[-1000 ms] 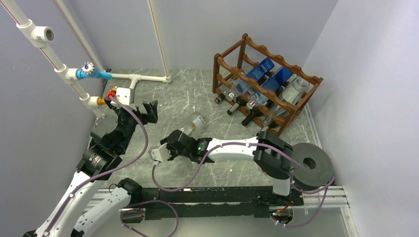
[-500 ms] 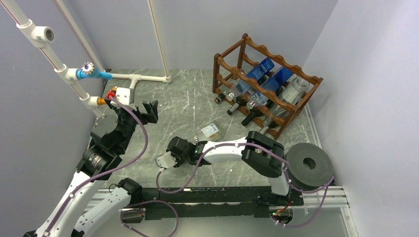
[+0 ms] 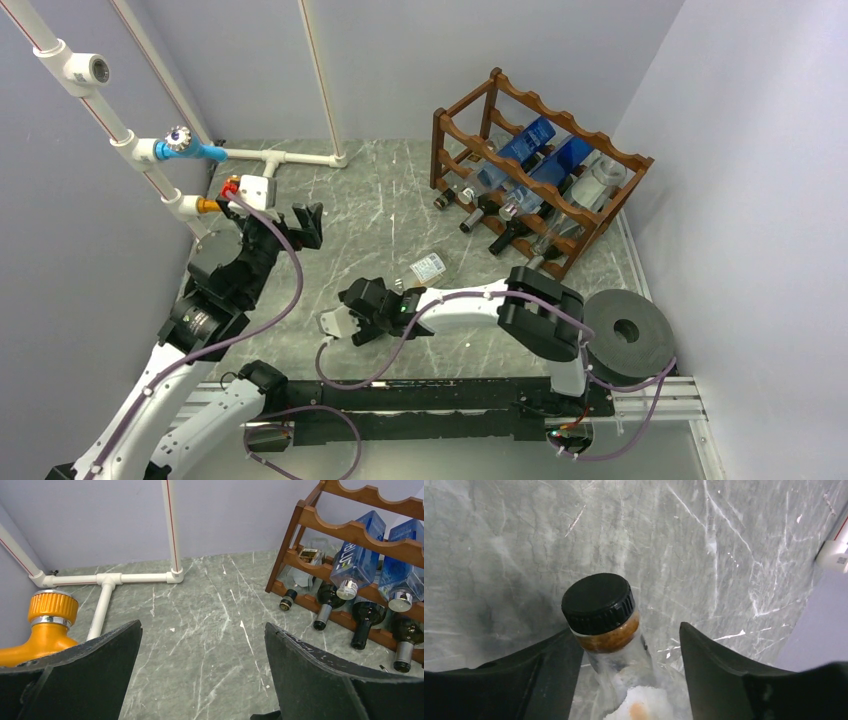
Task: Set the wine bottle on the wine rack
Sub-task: Adjust the wine bottle at the center of the board.
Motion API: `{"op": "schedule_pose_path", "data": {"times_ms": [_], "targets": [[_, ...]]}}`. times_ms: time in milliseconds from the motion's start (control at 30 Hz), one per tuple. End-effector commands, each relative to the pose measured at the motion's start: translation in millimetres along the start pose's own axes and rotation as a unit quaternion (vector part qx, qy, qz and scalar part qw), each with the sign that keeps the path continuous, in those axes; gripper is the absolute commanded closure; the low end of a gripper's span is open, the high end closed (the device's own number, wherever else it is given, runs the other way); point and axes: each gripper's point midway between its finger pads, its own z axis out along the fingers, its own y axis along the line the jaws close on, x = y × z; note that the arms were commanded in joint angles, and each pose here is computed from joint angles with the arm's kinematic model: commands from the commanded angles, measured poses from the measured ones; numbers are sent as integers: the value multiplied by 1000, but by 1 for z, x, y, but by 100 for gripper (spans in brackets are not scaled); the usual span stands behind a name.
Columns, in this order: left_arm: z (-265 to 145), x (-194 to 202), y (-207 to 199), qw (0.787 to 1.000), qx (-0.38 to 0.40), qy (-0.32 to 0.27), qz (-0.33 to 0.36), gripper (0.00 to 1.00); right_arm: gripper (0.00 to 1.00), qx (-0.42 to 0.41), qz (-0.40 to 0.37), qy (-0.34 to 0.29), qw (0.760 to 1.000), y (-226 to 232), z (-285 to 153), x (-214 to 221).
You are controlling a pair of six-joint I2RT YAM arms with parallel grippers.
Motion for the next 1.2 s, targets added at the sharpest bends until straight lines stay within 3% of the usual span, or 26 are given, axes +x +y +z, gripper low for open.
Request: {"op": "schedule_pose_path", "data": {"times_ms": [0,167,267,500,767,933,1033,1167], "targets": [[-1,-20,-5,1000,10,-20,-16,2,25,-16,39,-2,999,14,-12,1],[5,-13,-7,1000,12,-8,-15,2,6,19,78,-27,996,-1,-29,-8],[9,-9,-10,1000,17,3,-13,2,0,44,98,-40,993,-12,-43,-12],[25,10,-20,999,31,43,1,0,0,104,150,-53,982,-31,-84,-13],[42,36,-40,991,65,116,4,1,0,144,286,-82,944,-27,-142,4],[43,62,-63,979,116,169,-15,0,0,167,419,-101,887,-15,-162,22],[40,96,-75,962,144,232,-23,0,0,193,525,-100,823,-14,-170,38],[31,137,-93,925,193,324,-49,0,0,147,640,-112,746,-8,-163,52]]}}
